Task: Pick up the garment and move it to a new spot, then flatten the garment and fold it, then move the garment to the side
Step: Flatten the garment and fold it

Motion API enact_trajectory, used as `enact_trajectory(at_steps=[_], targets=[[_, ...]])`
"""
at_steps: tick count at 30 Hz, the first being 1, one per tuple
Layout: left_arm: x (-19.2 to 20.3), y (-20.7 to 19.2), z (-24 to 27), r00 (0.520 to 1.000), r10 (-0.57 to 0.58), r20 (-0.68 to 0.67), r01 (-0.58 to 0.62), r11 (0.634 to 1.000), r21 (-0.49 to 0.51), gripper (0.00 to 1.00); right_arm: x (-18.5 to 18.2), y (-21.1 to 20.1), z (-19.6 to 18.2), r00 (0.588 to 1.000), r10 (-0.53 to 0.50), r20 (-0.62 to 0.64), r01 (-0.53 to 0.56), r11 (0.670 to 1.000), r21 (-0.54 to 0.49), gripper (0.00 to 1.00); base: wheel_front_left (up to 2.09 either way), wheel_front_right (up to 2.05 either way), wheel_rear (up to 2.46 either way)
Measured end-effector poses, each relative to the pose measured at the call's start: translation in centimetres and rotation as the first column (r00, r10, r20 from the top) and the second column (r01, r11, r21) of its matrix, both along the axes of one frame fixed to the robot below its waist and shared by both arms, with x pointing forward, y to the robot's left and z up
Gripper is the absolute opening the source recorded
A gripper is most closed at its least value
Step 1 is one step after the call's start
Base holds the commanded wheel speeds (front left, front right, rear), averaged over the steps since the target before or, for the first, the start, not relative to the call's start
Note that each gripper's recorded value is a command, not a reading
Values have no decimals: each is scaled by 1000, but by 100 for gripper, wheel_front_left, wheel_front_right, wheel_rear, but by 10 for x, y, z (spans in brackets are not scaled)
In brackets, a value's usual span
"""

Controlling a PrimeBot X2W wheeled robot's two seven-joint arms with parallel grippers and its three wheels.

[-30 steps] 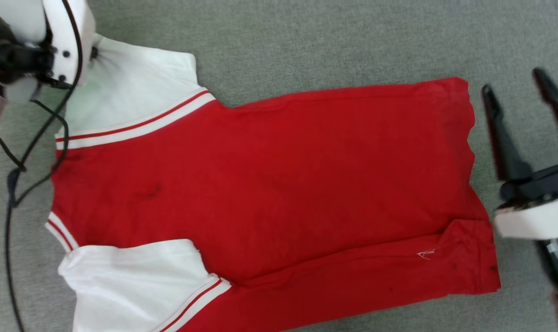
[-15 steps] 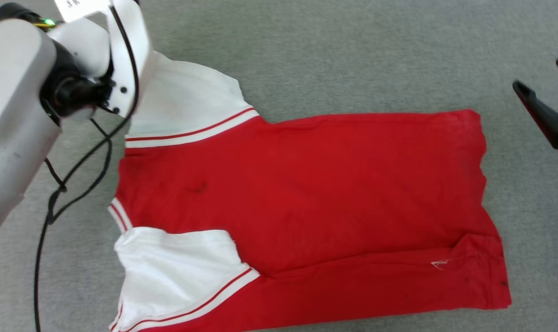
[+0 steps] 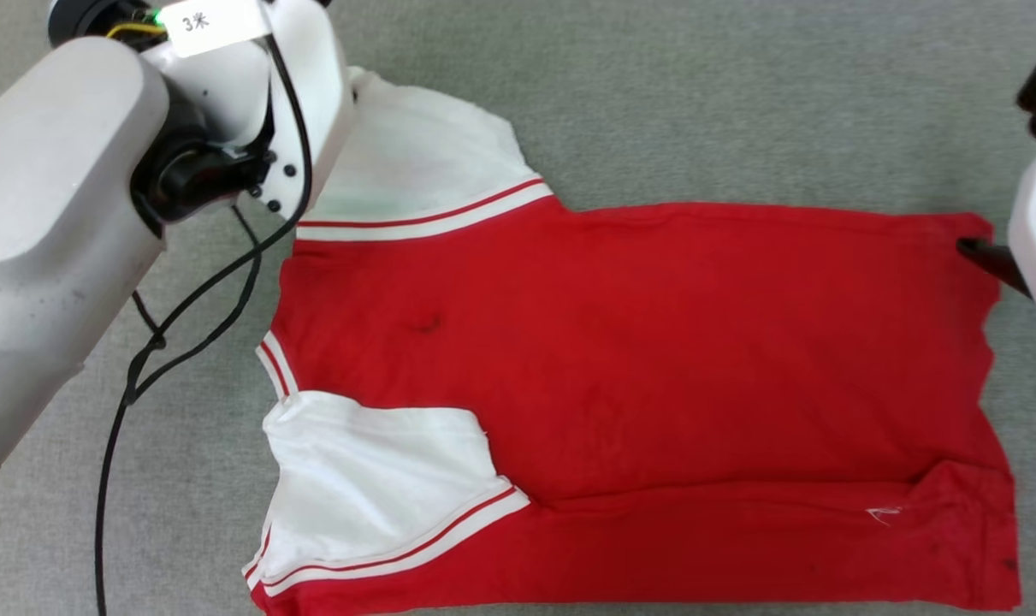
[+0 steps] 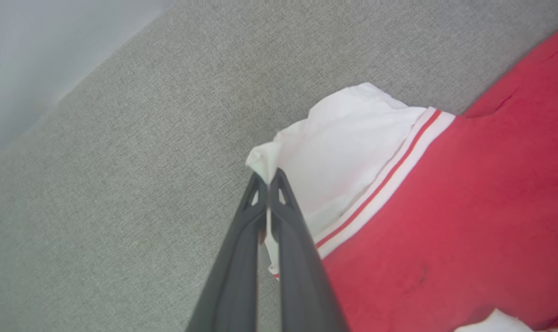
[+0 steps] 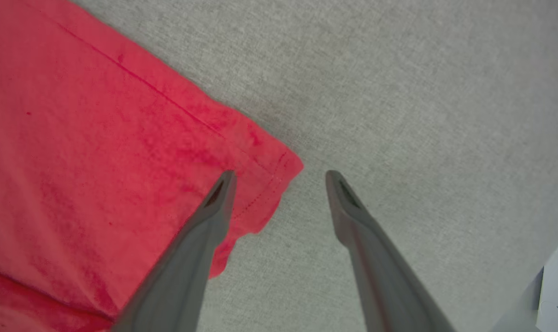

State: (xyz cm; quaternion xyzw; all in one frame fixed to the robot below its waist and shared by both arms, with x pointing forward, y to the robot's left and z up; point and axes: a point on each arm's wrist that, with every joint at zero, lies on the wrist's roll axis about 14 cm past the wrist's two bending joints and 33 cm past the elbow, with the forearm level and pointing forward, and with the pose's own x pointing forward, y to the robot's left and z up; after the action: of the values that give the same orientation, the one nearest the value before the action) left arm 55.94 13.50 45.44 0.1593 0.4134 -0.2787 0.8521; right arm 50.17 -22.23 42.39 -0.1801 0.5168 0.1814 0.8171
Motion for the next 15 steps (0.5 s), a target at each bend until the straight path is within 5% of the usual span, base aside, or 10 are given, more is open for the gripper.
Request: enact_trajectory(at_steps=[10, 12, 15], targets=[[3, -2, -14, 1000, -26, 1, 26, 1000, 0, 0, -3, 9, -61, 989, -2, -147, 3, 1000, 3, 100, 0, 0, 0], [2, -5, -16, 999, -36, -1, 36, 999, -4, 0, -2, 10, -62, 991, 2, -135, 1, 1000, 17, 0, 0, 0, 0], [2, -5, -11, 999, -39, 16, 39, 999, -8, 0, 2, 14, -58, 996, -7, -85, 12, 998, 62, 0, 0, 0, 0]])
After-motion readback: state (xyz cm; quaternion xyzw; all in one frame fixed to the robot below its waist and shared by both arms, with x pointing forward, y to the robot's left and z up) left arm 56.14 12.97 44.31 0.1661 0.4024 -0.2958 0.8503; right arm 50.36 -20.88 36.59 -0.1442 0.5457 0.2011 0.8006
